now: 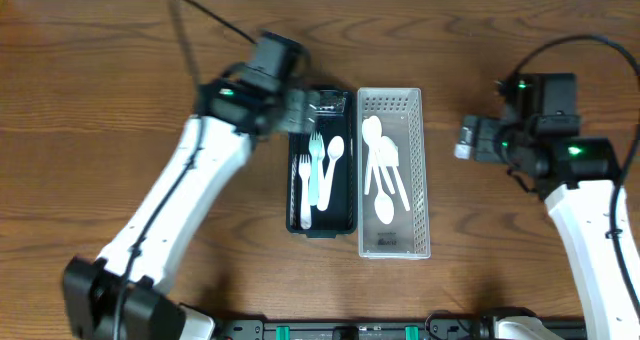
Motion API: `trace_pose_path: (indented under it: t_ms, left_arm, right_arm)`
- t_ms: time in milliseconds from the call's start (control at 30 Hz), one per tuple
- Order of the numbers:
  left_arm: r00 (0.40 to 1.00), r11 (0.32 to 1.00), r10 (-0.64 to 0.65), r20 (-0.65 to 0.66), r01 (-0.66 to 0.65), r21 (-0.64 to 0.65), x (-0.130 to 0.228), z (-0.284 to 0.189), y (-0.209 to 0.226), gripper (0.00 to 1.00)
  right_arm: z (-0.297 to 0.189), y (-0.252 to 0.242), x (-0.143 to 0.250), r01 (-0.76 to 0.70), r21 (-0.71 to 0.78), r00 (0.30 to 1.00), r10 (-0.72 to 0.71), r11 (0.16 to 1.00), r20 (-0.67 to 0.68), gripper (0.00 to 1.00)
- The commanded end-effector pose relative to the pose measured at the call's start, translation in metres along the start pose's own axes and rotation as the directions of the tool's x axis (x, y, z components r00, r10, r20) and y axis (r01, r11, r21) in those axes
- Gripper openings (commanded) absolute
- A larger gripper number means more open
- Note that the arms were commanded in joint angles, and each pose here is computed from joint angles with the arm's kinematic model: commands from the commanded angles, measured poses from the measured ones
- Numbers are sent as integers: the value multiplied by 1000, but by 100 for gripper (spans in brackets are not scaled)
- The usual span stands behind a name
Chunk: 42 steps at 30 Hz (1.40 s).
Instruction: Pack container
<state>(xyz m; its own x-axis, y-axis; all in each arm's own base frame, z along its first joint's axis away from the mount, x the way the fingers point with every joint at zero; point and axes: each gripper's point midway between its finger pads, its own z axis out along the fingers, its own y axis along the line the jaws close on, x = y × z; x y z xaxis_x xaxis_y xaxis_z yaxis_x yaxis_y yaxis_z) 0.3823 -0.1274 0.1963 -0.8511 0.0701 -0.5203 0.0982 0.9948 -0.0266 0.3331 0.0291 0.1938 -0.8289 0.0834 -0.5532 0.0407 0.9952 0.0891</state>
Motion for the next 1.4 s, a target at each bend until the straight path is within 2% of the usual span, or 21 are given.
trace_pose_path:
  t_ms: [0, 167, 333, 433, 567, 767, 900, 1067, 1200, 1367]
  left_arm:
    - [997, 995, -67, 33, 69, -79, -13, -4, 44, 98]
    - [982, 975, -169, 83, 179, -133, -25, -6, 94, 98]
    - [968, 951, -235, 86, 247, -185, -14, -29, 133, 98]
    - [957, 942, -261, 127, 281, -181, -8, -58, 137, 98]
    - [952, 954, -221, 214, 256, -155, 0, -97, 128, 98]
    - [922, 963, -200, 331, 247, -107, 40, -143, 116, 98]
    - [896, 953, -205, 393, 274, -129, 77, -156, 119, 98]
    - [868, 955, -191, 459, 273, -117, 128, -154, 119, 98]
    - [841, 949, -190, 507, 289, -124, 150, -153, 126, 98]
    - [878, 942, -184, 442, 286, -177, 180, -146, 132, 98]
  right_arm:
    - [5, 18, -11, 59, -32, 997, -58, 998, 46, 99]
    - [-3, 13, -60, 47, 30, 967, -53, 998, 249, 99]
    - [-8, -3, -66, 57, 131, 958, -91, 990, 272, 99]
    - [-18, -8, -51, 60, 147, 967, -94, 987, 236, 99]
    - [-47, -11, -35, 9, 126, 963, -43, 992, 266, 99]
    - [-99, -23, 14, -32, 96, 923, -8, 995, 386, 99]
    - [-123, -33, 53, -45, 88, 893, 0, 995, 450, 99]
    - [-125, -44, 104, -100, 65, 895, 61, 993, 441, 99]
    - [-114, -46, 118, -98, 74, 905, 58, 992, 422, 99]
    - [-105, -49, 131, -92, 92, 929, 52, 992, 367, 99]
